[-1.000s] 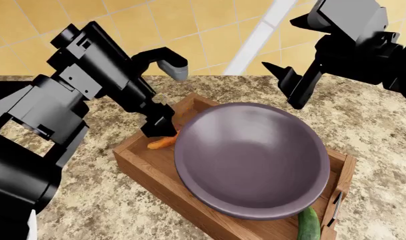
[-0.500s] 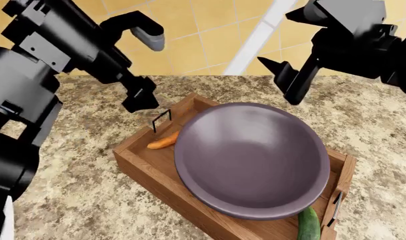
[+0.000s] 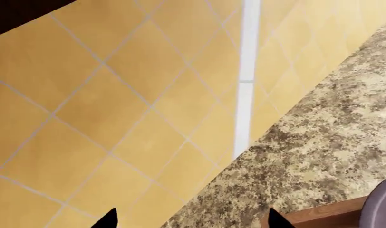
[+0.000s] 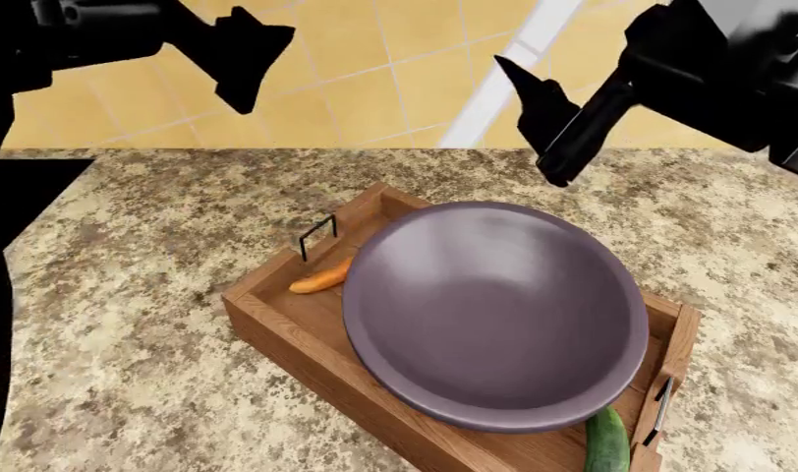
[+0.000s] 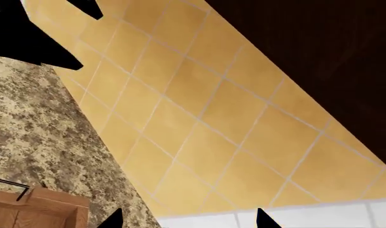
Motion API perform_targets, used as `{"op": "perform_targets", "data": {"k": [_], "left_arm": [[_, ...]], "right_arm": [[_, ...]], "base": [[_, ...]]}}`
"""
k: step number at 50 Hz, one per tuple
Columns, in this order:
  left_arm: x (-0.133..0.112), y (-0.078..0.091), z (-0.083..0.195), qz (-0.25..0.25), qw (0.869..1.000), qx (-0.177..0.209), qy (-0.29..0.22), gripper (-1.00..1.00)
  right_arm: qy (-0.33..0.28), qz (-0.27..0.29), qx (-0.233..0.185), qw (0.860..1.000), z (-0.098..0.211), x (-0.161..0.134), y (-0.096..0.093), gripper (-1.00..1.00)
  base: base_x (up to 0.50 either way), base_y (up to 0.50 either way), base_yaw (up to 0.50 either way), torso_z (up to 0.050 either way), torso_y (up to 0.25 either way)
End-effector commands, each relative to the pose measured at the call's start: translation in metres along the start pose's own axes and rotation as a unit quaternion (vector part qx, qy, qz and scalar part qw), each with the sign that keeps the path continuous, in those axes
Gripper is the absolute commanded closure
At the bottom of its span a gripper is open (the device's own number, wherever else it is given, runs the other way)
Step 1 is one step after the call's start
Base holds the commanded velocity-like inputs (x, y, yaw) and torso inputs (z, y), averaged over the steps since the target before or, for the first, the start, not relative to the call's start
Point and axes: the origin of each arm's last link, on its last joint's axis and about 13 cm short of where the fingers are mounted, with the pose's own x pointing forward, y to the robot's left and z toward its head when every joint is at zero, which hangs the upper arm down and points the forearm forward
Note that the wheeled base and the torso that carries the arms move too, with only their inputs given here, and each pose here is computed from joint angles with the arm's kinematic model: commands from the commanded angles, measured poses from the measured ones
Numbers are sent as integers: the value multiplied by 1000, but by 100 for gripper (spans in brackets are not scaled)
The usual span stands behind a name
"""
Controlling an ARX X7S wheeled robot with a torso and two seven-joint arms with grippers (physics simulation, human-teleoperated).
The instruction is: Place the two vegetables and bowl onto the tray for setting up a vegetable dip station.
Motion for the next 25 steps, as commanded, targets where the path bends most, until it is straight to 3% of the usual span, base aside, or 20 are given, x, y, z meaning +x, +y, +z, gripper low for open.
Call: {"op": "perform_targets", "data": {"k": [1, 11, 25], "left_arm": [[-24, -8, -5, 59, 996, 24, -62, -100], [-28, -12, -18, 60, 995, 23, -78, -100], [-39, -32, -31, 28, 996, 20, -80, -100]], "right_arm": [[-26, 1, -43, 999, 26, -4, 3, -100], [-26, 1, -45, 999, 23, -2, 12, -100], [-41, -1, -33, 999, 19, -1, 19, -100]], "base": [[0, 0, 0, 0, 0], [0, 0, 0, 0, 0], [0, 0, 0, 0, 0]]}}
